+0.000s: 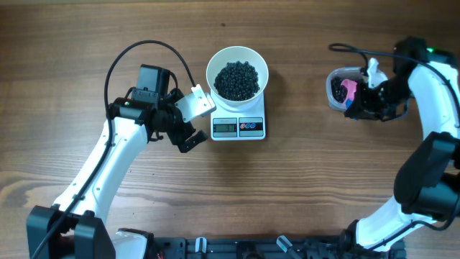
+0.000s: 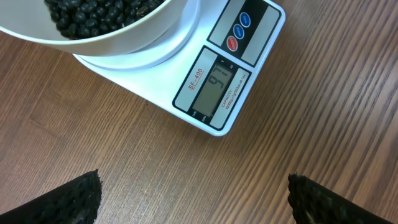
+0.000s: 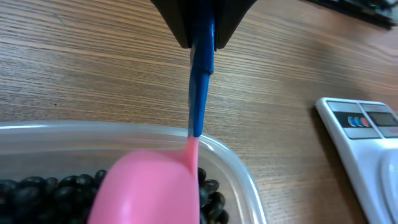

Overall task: Scoop item into bowl and weigh 150g on scale
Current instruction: 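Dip the pink scoop into the bean tub with the right gripper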

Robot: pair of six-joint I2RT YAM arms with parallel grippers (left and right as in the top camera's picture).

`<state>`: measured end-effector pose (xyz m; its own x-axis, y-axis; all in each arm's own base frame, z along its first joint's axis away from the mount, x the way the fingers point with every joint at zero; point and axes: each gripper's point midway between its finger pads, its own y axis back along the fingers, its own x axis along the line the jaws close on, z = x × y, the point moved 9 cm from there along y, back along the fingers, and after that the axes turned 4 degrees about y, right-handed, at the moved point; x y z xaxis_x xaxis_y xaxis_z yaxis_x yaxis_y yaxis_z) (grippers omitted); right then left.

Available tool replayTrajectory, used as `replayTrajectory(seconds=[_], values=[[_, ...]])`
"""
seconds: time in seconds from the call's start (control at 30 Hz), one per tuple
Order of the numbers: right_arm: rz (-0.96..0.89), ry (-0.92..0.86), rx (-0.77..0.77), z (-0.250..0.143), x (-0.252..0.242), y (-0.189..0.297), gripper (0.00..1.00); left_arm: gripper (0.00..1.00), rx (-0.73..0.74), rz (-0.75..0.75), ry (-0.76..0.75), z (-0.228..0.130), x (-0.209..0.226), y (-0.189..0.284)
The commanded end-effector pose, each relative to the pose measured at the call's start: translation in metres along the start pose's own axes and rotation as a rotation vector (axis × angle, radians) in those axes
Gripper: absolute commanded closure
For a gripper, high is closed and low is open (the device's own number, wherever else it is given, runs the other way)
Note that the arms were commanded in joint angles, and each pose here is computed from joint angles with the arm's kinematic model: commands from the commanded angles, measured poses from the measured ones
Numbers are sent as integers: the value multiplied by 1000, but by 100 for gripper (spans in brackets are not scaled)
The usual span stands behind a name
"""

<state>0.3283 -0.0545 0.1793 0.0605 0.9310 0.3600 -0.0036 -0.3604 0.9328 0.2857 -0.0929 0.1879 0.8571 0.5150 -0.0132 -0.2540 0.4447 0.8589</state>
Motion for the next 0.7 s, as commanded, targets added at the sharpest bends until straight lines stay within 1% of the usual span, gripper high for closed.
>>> replayTrajectory(seconds=[0.0,0.2,0.37,0.4,0.5,0.57,0.67], values=[[110,-11,-40,-3,-10,5,96,0,-15,-15,-9,1,1,-1],[251,-55,-178,-6,-44,25,96,0,-15,-15,-9,1,1,-1],[336,-56,-248,-13,-59,37,96,0,-15,-15,-9,1,1,-1],[380,-32,-267,-16,-59,40,96,0,-15,-15,-9,1,1,-1],[439,3,-284,-17,-53,42,96,0,-15,-15,-9,1,1,-1],[514,40,-314,-16,-44,44,96,0,-15,-15,-9,1,1,-1],[575,61,-328,-12,-32,44,96,0,-15,-15,-9,1,1,-1]])
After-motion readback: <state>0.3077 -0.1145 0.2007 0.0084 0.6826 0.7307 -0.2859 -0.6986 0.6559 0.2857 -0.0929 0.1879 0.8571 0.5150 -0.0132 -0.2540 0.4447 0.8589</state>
